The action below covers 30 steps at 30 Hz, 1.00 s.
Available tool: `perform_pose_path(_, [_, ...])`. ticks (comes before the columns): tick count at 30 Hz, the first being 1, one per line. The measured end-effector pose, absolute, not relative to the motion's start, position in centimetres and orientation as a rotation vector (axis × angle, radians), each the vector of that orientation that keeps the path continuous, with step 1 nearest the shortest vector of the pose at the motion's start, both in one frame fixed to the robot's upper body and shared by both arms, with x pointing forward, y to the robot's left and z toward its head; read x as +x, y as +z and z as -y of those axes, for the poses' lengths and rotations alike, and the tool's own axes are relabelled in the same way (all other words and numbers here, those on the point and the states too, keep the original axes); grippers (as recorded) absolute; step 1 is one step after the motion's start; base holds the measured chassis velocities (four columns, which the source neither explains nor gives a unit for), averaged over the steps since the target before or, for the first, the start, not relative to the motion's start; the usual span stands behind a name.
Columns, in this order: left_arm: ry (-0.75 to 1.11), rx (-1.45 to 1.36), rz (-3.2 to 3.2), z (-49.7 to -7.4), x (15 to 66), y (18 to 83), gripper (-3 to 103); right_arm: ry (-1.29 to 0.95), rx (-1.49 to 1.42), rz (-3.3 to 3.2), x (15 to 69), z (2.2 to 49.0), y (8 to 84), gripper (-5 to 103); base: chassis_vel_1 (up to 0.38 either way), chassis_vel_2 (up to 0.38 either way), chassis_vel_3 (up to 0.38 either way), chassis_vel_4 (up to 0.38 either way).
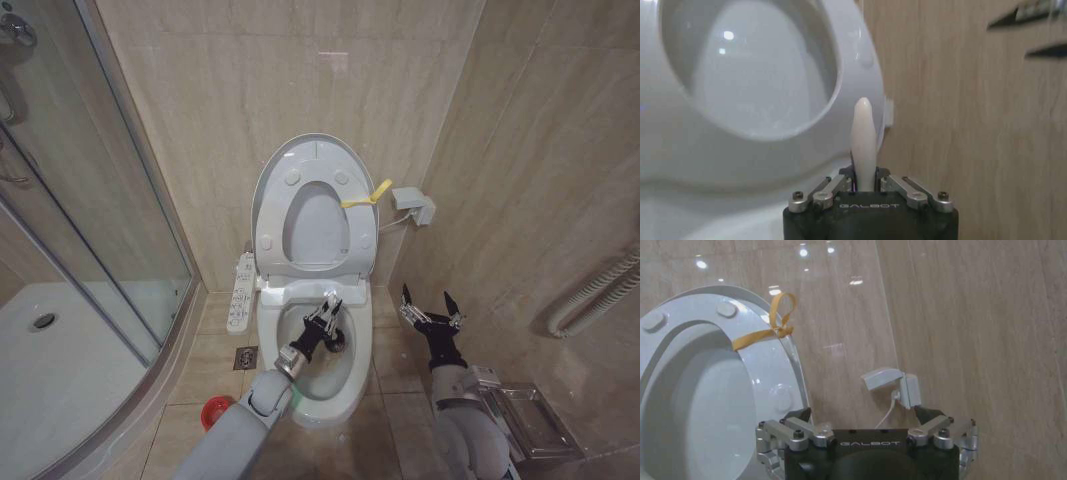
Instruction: Open the toilet lid, clean the toilet bowl with a toilet brush, close the toilet lid, and flush.
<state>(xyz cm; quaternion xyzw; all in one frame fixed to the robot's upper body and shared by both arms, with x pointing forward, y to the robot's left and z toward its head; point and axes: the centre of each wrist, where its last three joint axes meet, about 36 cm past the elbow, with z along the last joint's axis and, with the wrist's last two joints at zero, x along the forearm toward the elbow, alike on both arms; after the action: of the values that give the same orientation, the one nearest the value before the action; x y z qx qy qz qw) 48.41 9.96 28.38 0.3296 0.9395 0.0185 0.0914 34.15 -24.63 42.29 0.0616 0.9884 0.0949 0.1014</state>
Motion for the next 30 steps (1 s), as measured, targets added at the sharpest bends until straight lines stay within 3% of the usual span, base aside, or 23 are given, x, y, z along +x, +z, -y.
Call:
perform_pose_path(8, [0.096,0.962,-2.801,-10.6,49.2,27.6,19,0.280,0.182,-2.919,34.2,24.6,42.3,100,0.000,0.000,0.000,0.000])
perform_pose_path(17, [0.007,1.017,-2.723,-6.6,47.8,31.1,19,0.280,0.182,-2.919,34.2,24.6,42.3,100,0.000,0.000,0.000,0.000])
perform_pose_path(30, [0.053,0.996,-2.785,-9.1,49.4,28.2,19,0.280,0.182,-2.919,34.1,24.6,42.3,100,0.000,0.000,0.000,0.000])
